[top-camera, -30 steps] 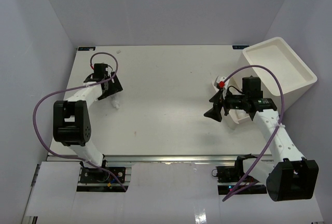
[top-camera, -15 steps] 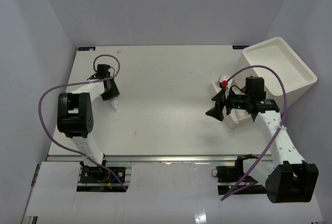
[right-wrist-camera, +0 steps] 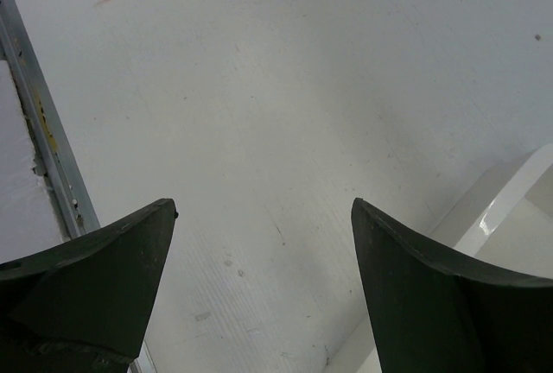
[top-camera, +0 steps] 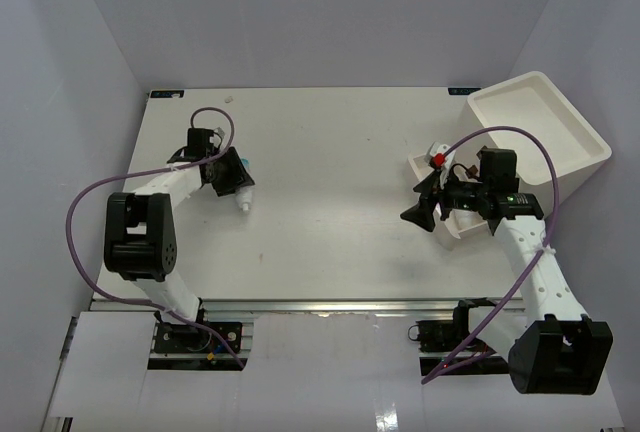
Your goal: Organize the makeup
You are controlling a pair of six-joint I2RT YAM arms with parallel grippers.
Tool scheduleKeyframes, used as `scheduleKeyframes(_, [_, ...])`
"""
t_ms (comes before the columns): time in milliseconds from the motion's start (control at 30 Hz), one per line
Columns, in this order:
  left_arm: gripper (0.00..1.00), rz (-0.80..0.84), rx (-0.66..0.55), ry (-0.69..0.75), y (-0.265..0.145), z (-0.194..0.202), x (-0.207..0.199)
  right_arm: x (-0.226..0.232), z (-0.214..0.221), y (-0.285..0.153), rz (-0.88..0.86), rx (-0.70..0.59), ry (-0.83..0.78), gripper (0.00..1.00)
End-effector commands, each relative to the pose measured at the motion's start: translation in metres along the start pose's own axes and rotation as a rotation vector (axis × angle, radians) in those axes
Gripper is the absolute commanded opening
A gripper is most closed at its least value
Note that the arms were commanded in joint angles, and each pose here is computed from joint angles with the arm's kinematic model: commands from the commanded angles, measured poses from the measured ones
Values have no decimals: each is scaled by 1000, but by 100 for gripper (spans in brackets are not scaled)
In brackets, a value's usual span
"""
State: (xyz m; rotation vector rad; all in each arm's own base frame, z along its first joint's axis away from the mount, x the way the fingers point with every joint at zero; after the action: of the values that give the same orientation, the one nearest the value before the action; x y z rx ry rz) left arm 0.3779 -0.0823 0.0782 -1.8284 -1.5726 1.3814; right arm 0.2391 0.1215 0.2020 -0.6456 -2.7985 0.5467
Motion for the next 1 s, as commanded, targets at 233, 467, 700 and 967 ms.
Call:
scheduleKeyframes(233, [0,886,19,307,-79,43,-227,-8,-6,-15,-6,-109,142,90])
scheduleKeyframes(467, [0,1143,-75,378,-104,64,-279,-13,-24,-11,15,-208,349,97])
scheduleKeyframes(700, [0,1256,-171,447,-113,86,-330,-2,-75,-15,-38,-397,364,90])
scheduleKeyframes(967, [0,1364,-232,468,-128,99,-361,8,-113,0,-174,-485,388,90])
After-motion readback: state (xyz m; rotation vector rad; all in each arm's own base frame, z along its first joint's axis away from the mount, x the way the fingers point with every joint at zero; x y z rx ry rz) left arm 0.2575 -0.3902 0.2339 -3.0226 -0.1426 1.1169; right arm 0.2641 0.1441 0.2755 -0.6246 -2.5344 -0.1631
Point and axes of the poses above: each gripper's point midway between its finger pads, its own y axis out along the fingers, its own x axis along the line the jaws close on, z = x × y, the point moved 2 cm from there along -y, back along the fingers, and after that the axes turned 4 degrees about y, right-handed, at the moved point
